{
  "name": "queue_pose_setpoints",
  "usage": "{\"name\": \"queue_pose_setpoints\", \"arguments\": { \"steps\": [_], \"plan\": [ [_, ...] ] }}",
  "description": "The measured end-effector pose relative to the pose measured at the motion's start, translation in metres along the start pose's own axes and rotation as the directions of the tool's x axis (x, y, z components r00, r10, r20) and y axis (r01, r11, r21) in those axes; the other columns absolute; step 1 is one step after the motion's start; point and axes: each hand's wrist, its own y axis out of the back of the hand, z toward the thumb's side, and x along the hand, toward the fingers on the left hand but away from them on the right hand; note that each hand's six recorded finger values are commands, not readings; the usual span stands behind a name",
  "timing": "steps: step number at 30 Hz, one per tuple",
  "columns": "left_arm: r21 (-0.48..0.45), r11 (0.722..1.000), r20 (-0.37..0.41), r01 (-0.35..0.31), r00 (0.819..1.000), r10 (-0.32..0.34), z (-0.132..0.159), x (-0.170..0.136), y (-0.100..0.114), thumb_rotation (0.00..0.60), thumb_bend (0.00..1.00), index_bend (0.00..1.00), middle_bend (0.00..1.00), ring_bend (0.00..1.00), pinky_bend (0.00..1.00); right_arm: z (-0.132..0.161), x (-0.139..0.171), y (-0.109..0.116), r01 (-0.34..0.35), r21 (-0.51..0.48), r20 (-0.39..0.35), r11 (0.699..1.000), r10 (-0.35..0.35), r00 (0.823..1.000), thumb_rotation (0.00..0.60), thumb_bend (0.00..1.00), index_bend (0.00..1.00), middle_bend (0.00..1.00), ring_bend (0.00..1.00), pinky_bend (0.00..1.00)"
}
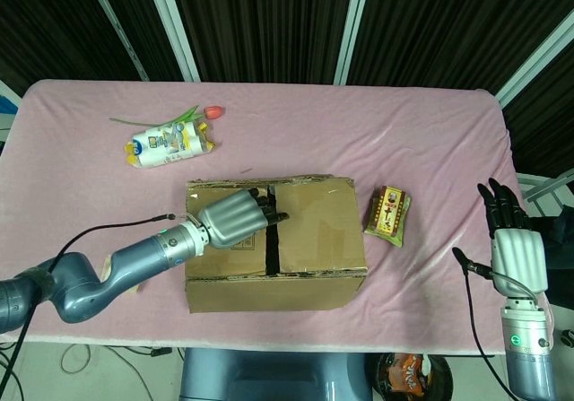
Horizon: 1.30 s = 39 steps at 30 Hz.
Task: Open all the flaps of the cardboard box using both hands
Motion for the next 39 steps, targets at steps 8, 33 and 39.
{"name": "queue_pose_setpoints", "arguments": {
  "steps": [8,33,39],
  "plan": [
    [0.033,0.998,-0.001,0.046,0.999,-0.046,0.008,0.019,-0.011,0.6,1.0,0.17,0.36,0.26,0.31,0.0,0.0,0.001,0.002,-0.005,-0.002,1.0,-0.002,1.0,0.6,0.22,0.0,0.0,0.0,0.21],
    [0.086,0.995,-0.061,-0.057,0.996,0.062,0.004,0.003,0.031,0.6,1.0,0.31,0.57,0.49,0.49,0.003,-0.001,0.004,0.022,-0.008,-0.013,1.0,-0.022,1.0,0.6,0.23,0.0,0.0,0.0,0.21],
    [0.092,0.993,-0.076,-0.069,0.994,0.076,-0.002,-0.016,0.048,0.6,1.0,0.32,0.57,0.49,0.49,0.004,-0.001,0.004,0.024,-0.01,-0.016,1.0,-0.024,1.0,0.6,0.23,0.0,0.0,0.0,0.21]
  ]
}}
